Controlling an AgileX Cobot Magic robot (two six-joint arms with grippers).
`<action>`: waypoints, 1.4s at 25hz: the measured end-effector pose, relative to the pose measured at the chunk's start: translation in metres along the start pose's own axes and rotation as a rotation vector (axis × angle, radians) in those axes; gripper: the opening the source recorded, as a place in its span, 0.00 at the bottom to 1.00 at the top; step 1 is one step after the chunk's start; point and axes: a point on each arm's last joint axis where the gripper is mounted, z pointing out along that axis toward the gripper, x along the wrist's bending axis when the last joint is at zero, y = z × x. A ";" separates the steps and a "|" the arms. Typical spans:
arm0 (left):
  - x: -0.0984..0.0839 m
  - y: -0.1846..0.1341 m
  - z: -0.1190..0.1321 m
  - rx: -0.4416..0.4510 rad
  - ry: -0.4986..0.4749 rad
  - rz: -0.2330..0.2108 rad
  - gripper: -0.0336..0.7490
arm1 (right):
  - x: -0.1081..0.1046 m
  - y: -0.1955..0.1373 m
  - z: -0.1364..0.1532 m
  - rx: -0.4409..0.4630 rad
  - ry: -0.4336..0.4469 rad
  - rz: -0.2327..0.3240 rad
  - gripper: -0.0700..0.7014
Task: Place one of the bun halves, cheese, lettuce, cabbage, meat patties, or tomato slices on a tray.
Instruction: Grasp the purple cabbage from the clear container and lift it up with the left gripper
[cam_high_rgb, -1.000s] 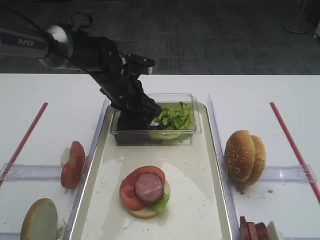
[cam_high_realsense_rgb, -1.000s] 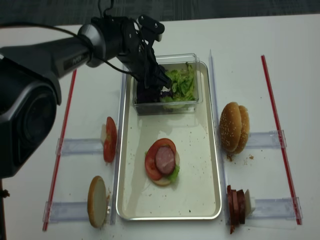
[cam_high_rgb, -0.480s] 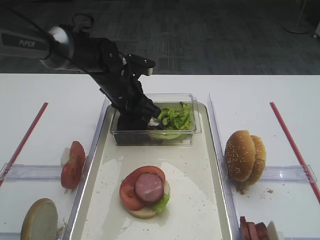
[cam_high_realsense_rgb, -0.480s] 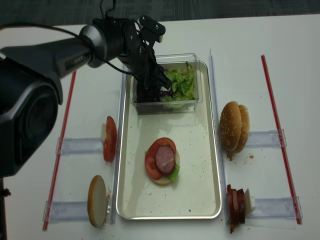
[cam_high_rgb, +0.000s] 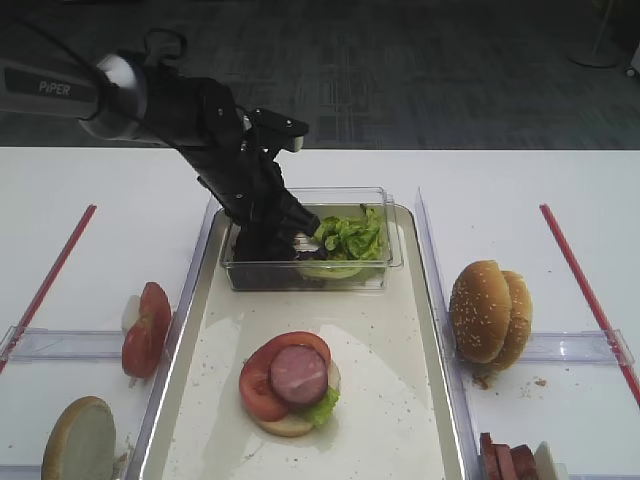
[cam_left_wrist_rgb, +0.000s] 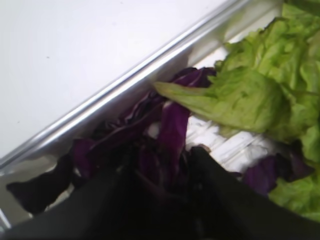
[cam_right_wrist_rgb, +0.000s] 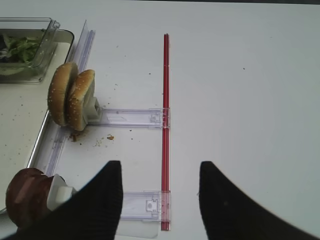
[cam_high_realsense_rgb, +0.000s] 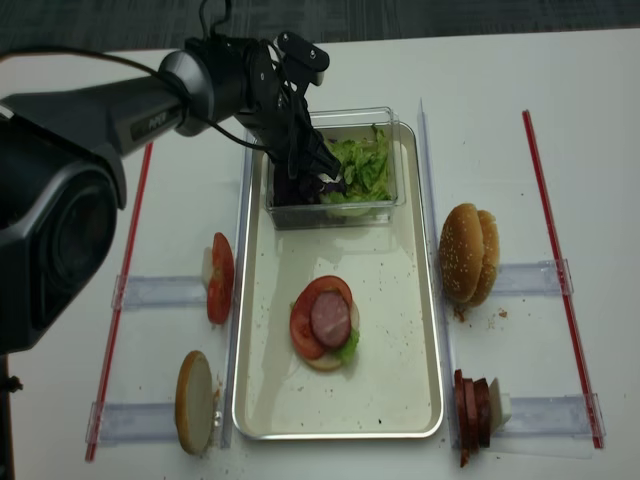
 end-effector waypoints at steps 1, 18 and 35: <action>0.000 0.000 0.000 0.000 0.000 0.000 0.35 | 0.000 0.000 0.000 0.000 0.000 0.000 0.59; 0.000 0.000 0.000 -0.001 -0.002 -0.006 0.33 | 0.000 0.000 0.000 0.000 0.000 0.000 0.58; 0.000 0.000 0.000 -0.001 -0.002 -0.010 0.29 | 0.000 0.000 0.000 0.000 0.000 0.000 0.58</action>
